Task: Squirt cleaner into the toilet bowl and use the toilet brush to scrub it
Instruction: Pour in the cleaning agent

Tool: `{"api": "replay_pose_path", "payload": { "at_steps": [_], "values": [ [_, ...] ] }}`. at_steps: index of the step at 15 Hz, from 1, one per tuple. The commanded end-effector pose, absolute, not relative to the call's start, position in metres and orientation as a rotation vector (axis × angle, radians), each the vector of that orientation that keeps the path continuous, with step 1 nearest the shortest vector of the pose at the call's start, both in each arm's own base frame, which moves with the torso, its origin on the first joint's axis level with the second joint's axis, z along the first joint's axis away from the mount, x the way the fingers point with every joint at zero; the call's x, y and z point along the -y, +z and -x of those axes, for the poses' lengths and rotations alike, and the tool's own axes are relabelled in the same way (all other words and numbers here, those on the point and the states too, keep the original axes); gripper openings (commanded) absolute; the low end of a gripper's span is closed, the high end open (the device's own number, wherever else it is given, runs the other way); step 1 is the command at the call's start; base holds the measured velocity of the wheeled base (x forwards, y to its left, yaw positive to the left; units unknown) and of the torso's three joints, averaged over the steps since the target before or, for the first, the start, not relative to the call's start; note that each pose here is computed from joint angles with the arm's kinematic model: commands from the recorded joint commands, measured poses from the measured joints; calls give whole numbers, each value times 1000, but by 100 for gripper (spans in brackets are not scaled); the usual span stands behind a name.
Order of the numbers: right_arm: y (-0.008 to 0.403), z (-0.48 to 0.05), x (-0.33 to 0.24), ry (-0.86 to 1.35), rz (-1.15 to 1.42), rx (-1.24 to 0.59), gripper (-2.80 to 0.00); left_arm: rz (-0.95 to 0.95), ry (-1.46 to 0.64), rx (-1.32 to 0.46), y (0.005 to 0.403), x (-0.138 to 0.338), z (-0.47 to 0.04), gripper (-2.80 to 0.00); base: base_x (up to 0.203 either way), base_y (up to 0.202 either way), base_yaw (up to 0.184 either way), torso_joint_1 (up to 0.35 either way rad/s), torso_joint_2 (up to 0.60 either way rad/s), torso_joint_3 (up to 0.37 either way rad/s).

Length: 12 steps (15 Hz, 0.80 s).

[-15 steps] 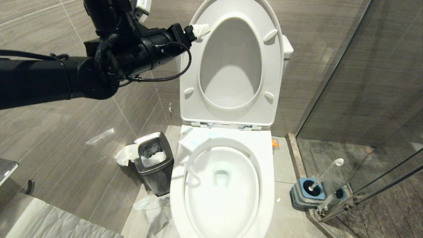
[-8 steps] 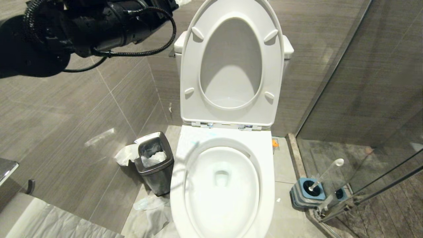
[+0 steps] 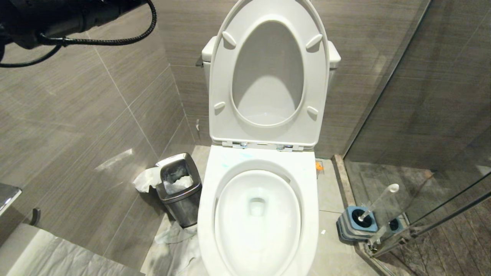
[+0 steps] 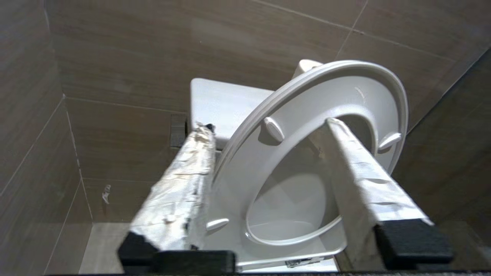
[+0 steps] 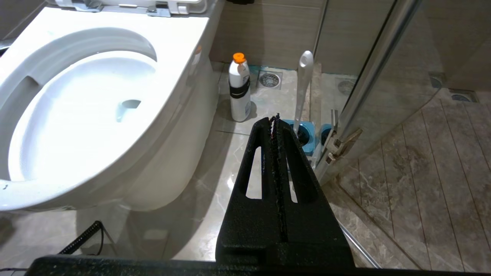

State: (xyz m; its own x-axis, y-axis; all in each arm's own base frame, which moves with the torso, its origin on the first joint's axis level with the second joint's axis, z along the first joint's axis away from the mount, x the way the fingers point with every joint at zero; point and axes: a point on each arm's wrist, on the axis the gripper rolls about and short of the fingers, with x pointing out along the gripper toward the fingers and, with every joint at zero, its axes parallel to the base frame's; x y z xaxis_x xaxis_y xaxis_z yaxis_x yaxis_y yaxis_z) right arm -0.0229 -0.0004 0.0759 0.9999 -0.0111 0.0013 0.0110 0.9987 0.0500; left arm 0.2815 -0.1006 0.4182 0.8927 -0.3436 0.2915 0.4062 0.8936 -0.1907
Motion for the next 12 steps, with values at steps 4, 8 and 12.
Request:
{"api": "replay_pose_path", "payload": {
  "at_steps": [4, 8, 12],
  "values": [
    [76, 23, 0, -11, -51, 2, -280, 259, -390, 286, 427, 94, -263, -280, 0, 0, 0, 0, 0, 0],
    [76, 23, 0, -11, -51, 2, -280, 261, -375, 303, 431, 92, -257, -280, 0, 0, 0, 0, 0, 0],
    [76, 23, 0, -11, -51, 2, -280, 212, -332, 379, 448, 78, -231, -280, 0, 0, 0, 0, 0, 0]
  ]
}}
